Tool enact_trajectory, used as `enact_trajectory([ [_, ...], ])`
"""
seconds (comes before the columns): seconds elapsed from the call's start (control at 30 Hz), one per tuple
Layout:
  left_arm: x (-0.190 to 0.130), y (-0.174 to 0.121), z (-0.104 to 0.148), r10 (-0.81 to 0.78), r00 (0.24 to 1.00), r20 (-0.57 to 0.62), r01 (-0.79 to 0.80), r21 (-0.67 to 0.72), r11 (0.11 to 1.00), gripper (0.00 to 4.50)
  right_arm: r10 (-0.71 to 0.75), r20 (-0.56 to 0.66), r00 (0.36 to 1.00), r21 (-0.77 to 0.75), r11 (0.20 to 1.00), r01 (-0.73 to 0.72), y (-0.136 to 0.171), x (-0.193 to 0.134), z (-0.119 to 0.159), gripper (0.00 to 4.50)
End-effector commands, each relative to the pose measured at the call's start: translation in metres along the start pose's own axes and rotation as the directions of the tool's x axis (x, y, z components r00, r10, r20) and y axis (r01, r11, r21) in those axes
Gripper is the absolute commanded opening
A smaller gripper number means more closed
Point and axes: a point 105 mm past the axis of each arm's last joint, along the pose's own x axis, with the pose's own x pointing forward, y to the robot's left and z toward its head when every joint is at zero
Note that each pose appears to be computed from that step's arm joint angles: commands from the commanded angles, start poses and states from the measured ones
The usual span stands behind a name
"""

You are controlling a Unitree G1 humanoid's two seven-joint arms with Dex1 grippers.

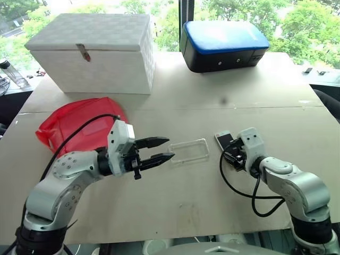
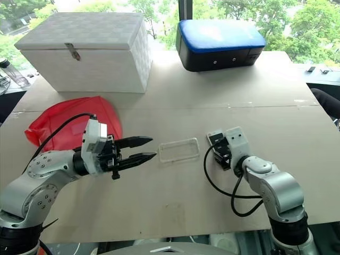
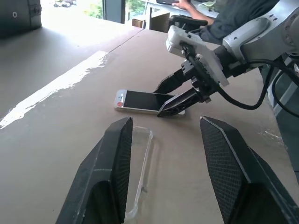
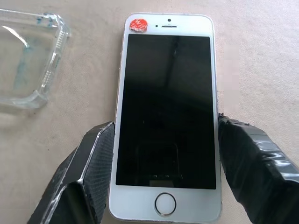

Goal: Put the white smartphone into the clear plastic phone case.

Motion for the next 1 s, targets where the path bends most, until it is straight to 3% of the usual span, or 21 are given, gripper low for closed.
enact_trajectory([
  [0.03,-0.007,0.0,-0.003,0.062,0.998,0.032,-0.064,0.06,0.996,2.32,0.045,0.132,0.99,-0.087,0.996,-0.034,-0.03,-0.005,0.024,2.89],
  [0.2,-0.028,-0.011,-0.024,0.088,0.996,-0.018,-0.088,-0.001,0.996,2.32,0.346,0.236,0.908,-0.318,0.911,-0.264,-0.009,-0.008,0.074,2.77],
  [0.3,-0.043,-0.017,-0.034,0.122,0.991,-0.046,-0.123,-0.015,0.992,2.32,0.532,0.135,0.836,-0.521,0.756,-0.397,0.017,-0.005,0.083,2.77],
  [0.4,-0.05,-0.025,-0.041,0.155,0.986,-0.061,-0.157,-0.028,0.987,2.32,0.612,0.049,0.789,-0.608,0.645,-0.462,0.03,0.002,0.081,2.77],
  [0.67,-0.058,-0.044,-0.048,0.249,0.966,-0.069,-0.252,-0.039,0.967,2.32,0.683,-0.187,0.706,-0.756,0.359,-0.547,0.049,0.017,0.065,2.77],
  [1.0,-0.063,-0.06,-0.048,0.302,0.95,-0.078,-0.305,-0.035,0.952,2.32,0.693,-0.27,0.668,-0.83,0.185,-0.527,0.071,0.034,0.073,2.77],
])
